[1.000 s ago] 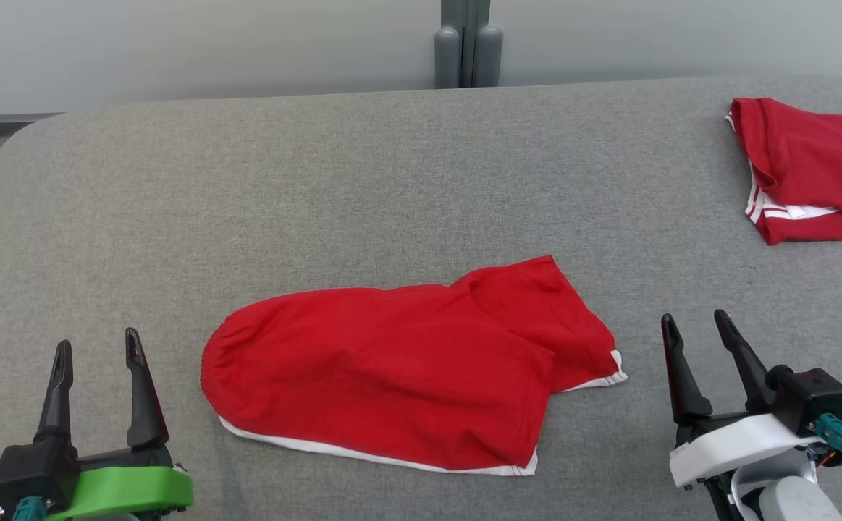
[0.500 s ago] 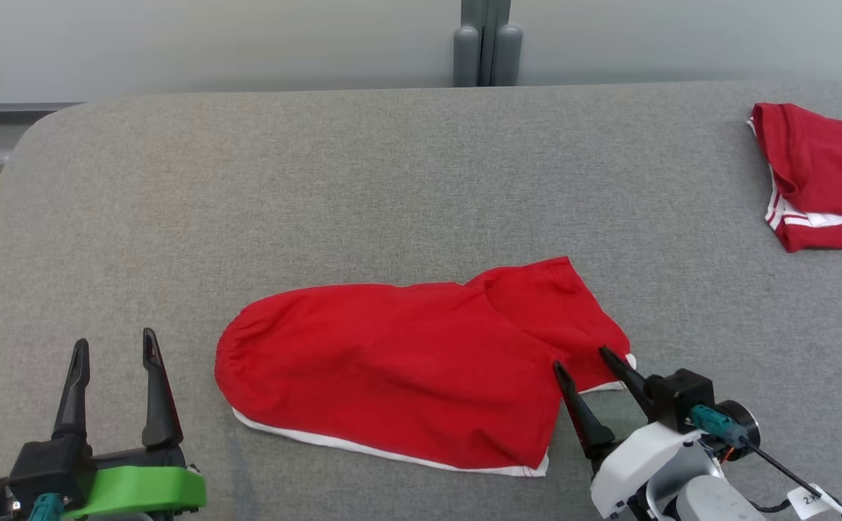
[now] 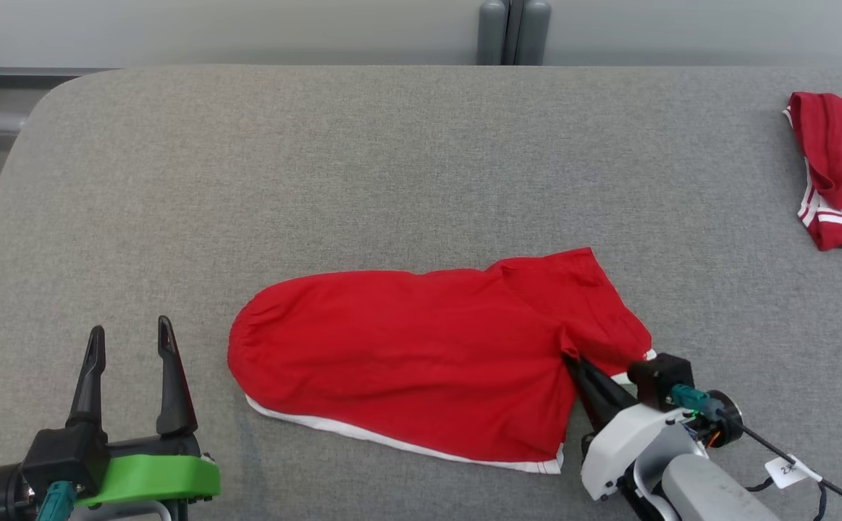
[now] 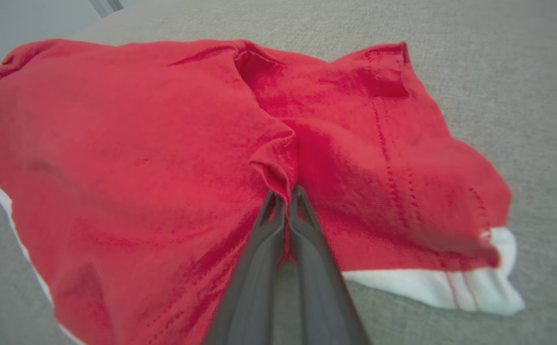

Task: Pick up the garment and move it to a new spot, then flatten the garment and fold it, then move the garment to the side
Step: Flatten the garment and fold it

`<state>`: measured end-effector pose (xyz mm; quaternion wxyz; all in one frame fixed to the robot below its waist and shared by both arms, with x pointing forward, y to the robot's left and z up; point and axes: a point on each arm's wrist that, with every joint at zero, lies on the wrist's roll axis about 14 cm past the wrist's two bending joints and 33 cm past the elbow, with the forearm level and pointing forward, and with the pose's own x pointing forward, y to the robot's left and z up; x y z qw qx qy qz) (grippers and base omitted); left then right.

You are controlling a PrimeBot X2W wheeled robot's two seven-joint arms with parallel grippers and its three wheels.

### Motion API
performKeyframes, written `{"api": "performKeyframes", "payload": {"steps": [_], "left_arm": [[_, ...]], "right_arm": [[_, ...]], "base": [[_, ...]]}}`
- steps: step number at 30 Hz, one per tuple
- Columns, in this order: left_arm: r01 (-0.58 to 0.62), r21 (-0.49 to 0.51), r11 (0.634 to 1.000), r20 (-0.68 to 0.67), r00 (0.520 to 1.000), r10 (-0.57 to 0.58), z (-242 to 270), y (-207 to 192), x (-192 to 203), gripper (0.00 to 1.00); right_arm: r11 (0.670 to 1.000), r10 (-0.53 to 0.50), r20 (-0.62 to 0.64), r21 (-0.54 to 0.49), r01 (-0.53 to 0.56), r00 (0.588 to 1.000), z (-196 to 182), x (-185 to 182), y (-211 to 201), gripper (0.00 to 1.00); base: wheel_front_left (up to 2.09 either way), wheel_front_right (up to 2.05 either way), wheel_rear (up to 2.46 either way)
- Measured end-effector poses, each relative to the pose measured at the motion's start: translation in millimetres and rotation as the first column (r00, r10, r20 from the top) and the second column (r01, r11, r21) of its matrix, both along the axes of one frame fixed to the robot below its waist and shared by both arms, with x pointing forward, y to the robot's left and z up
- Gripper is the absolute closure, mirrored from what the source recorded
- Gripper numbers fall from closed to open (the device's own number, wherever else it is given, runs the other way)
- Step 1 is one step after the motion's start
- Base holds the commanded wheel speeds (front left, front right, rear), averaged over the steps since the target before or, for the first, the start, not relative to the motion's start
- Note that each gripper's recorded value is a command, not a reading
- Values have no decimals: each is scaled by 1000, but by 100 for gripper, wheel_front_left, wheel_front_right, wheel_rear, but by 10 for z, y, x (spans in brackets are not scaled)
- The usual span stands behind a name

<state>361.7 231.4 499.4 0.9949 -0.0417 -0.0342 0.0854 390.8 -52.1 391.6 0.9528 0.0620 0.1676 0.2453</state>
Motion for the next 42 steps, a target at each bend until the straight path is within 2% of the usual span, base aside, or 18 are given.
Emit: {"api": "performKeyframes", "payload": {"steps": [6, 13, 14, 15, 20, 25, 31, 37, 42], "left_arm": [[9, -3, 1000, -2, 1000, -9, -13, -39, 47, 0], [36, -20, 999, 2, 999, -36, -12, -137, 101, 0], [40, -21, 999, 5, 999, -40, -6, -148, 107, 0], [43, -23, 999, 5, 999, -43, -5, -161, 111, 0], [57, -27, 998, 8, 998, -57, -1, -211, 124, 0], [66, -28, 997, 15, 998, -65, 20, -237, 135, 0], [87, -23, 996, 25, 996, -86, 54, -280, 137, 0], [107, -19, 994, 23, 994, -107, 50, -330, 113, 0], [116, -15, 993, 9, 993, -116, 9, -351, 83, 0]], "right_arm": [[993, -101, 76, -51, 105, 992, 152, 272, -559, 100], [980, -158, 99, -110, 169, 982, 232, 339, -1032, 100], [978, -162, 84, -116, 171, 983, 209, 328, -1057, 69], [978, -161, 75, -124, 169, 984, 193, 315, -1071, 0], [979, -176, 145, -78, 189, 974, 394, 348, -1074, 0], [970, -235, 219, -12, 243, 947, 636, 298, -1150, 0], [949, -315, 352, 92, 303, 881, 1106, 142, -1184, 0], [927, -375, 397, 152, 342, 838, 1307, -53, -1173, 0], [918, -398, 375, 171, 359, 837, 1263, -182, -1140, 0]], "base": [[0, 0, 0], [0, 0, 0], [0, 0, 0], [0, 0, 0], [0, 0, 0], [0, 0, 0], [0, 0, 0], [0, 0, 0], [0, 0, 0]]}}
